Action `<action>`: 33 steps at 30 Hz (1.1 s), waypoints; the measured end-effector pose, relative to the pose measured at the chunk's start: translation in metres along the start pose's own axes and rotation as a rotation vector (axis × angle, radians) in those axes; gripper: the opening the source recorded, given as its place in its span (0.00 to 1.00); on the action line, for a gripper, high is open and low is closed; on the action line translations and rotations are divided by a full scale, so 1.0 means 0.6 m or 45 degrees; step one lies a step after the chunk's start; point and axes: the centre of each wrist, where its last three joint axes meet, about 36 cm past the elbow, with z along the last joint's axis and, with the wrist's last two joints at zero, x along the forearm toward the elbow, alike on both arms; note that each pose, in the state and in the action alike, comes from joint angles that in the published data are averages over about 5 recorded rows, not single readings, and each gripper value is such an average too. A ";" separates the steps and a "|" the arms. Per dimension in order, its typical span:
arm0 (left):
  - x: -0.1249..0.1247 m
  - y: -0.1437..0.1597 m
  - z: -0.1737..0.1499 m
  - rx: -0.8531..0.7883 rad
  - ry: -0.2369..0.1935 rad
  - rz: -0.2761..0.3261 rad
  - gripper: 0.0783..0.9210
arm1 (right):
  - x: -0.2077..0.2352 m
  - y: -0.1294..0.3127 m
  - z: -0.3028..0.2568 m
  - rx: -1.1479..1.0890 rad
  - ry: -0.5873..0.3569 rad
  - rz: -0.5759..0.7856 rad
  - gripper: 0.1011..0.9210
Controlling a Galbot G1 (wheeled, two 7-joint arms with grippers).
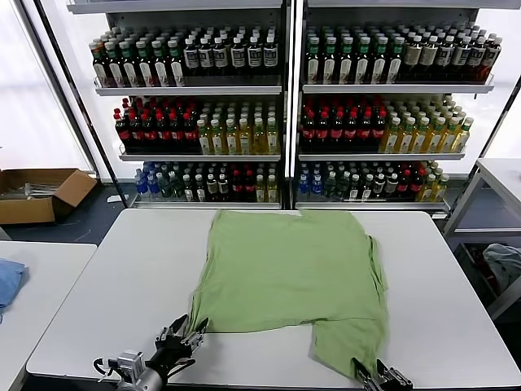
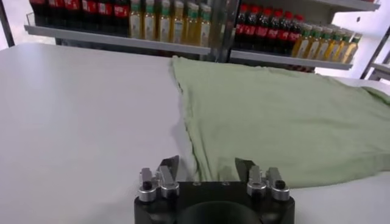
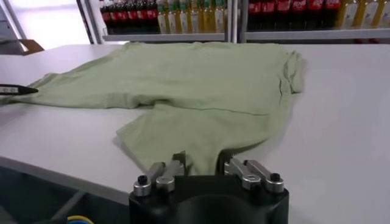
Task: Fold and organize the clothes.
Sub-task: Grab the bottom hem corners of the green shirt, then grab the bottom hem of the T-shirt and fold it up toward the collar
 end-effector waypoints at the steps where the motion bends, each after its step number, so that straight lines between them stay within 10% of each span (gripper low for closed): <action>1: 0.000 -0.002 0.001 0.002 0.002 0.001 0.49 | 0.000 0.000 0.000 -0.002 -0.007 -0.002 0.03; 16: 0.002 -0.030 0.016 0.030 -0.051 -0.049 0.02 | 0.007 -0.011 0.005 -0.007 -0.176 -0.056 0.01; 33: 0.057 -0.062 -0.011 0.050 -0.181 -0.113 0.01 | 0.077 0.002 0.017 -0.045 -0.261 -0.051 0.01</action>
